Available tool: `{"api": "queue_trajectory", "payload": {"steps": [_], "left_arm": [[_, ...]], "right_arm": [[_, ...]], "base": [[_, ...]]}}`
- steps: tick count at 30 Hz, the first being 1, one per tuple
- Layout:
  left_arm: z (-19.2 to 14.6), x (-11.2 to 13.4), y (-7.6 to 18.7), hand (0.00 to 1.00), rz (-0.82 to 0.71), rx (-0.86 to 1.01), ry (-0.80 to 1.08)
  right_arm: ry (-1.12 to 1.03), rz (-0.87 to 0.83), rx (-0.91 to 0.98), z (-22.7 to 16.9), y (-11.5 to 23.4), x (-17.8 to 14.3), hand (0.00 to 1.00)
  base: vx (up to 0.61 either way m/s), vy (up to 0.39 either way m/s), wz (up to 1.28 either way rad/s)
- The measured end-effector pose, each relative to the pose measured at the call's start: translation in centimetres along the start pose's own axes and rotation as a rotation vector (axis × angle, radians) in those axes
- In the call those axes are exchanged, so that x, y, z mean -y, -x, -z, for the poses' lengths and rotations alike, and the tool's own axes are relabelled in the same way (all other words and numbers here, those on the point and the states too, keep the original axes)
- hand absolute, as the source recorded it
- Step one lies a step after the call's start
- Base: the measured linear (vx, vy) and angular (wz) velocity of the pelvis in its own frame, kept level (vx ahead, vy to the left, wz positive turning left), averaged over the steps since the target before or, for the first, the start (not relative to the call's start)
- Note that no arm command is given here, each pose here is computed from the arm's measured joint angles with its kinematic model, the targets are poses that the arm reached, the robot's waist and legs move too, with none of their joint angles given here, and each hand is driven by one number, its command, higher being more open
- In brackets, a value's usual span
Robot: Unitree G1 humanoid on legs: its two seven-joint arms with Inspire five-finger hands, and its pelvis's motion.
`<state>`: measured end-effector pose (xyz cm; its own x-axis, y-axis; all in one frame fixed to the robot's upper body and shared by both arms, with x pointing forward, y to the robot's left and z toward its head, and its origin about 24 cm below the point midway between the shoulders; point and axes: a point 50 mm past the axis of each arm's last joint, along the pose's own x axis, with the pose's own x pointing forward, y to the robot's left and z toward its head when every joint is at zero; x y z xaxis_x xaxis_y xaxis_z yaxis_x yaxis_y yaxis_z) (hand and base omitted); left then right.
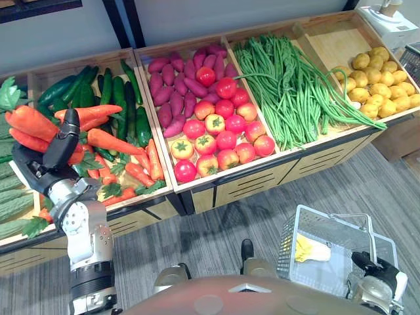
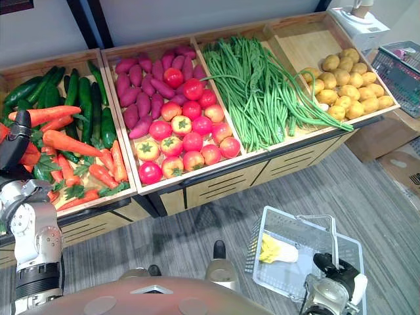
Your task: Pick vegetable in the basket
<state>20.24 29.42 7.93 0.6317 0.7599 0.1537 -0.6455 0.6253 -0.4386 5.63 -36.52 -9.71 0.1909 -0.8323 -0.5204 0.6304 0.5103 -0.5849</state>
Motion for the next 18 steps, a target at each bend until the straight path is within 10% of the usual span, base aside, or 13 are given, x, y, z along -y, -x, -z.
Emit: {"api": "queue_trajectory", "payload": {"steps": [18], "left_arm": [[1.0,3.9,-0.3,0.0,0.116,-0.015,0.024]], "right_arm": [[-0.05,0.018,0.117,-3.1,-0.4,0.7,0.0]], "base": [[-0.05,0.026,-0.1]]}}
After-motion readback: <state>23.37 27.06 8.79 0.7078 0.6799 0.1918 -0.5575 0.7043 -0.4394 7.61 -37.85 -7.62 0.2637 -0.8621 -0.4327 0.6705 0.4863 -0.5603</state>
